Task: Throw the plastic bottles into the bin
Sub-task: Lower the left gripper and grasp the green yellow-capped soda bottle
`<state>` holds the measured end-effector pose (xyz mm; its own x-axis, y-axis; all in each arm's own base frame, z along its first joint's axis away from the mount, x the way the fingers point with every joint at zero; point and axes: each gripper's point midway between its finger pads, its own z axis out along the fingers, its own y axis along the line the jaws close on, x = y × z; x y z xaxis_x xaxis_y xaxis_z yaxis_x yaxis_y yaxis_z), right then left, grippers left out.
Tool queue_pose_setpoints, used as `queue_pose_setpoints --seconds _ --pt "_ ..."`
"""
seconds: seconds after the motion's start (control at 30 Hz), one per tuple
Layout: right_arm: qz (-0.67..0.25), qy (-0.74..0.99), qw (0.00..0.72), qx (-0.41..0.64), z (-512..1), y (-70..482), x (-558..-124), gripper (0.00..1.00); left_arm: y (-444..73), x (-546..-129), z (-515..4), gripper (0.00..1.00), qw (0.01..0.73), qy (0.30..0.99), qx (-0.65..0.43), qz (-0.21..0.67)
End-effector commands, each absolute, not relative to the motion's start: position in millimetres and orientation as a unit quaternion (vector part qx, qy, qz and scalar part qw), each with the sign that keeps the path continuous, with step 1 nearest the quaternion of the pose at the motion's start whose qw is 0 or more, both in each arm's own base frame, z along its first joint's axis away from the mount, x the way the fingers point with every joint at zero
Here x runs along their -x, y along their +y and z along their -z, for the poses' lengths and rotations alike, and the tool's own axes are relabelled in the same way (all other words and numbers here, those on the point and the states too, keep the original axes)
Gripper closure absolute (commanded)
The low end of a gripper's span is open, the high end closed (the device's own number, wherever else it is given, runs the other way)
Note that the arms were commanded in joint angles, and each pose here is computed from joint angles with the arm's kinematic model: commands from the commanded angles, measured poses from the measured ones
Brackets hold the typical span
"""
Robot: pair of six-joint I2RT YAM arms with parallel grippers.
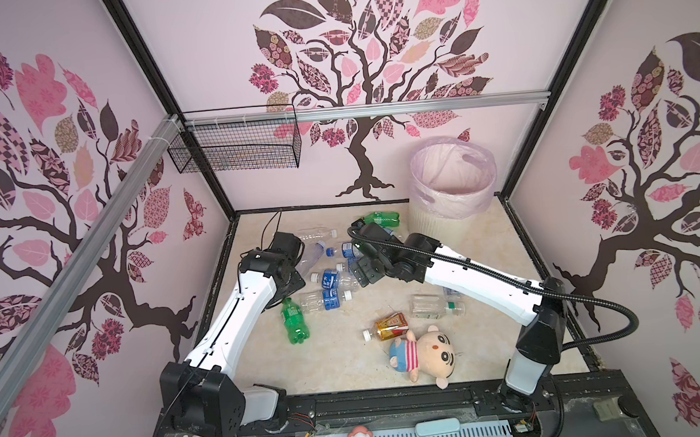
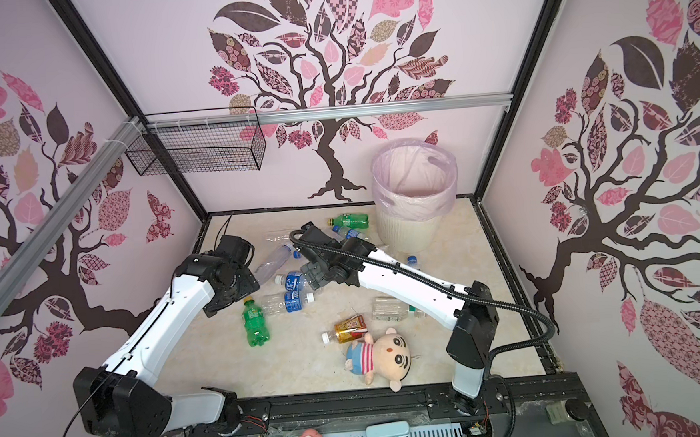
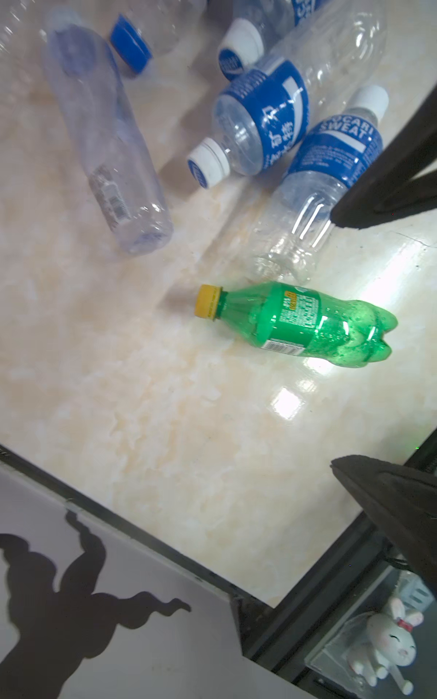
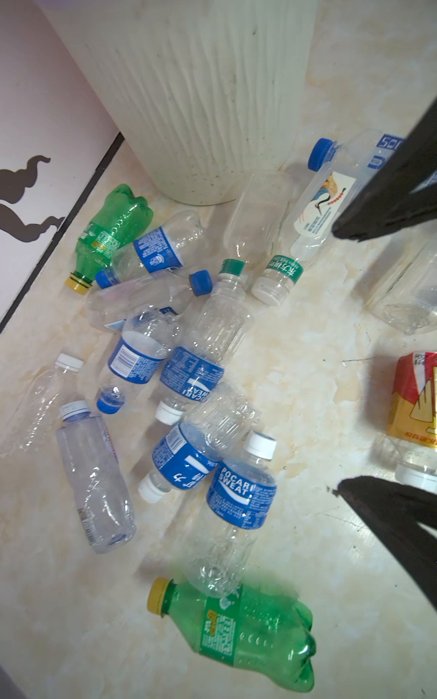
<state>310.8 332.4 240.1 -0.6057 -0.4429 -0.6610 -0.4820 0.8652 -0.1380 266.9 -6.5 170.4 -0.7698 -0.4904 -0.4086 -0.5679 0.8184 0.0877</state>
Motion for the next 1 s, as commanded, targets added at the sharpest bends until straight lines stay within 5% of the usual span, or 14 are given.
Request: queue_pose_setpoints --seconds 0.0,0.33,0.63,0.97 --pt "-0.049 0.888 0.395 0.231 -267 327 -300 0.00 -11 -245 -152 0.03 0.147 0.944 0.284 -0.087" --pt "-0.133 0.893 0.376 0.209 -266 327 -275 0.00 -29 -233 -107 0.04 0.118 0.962 0.245 -0.032" --pt "-0.097 0.896 0.366 0.231 -252 320 -276 0.01 -38 -239 -80 0.09 0.107 0.966 0.234 -0.015" --pt "-0.084 0.899 0.363 0.229 -245 319 -279 0.01 -34 -244 -56 0.27 0.086 0.967 0.239 -0.011"
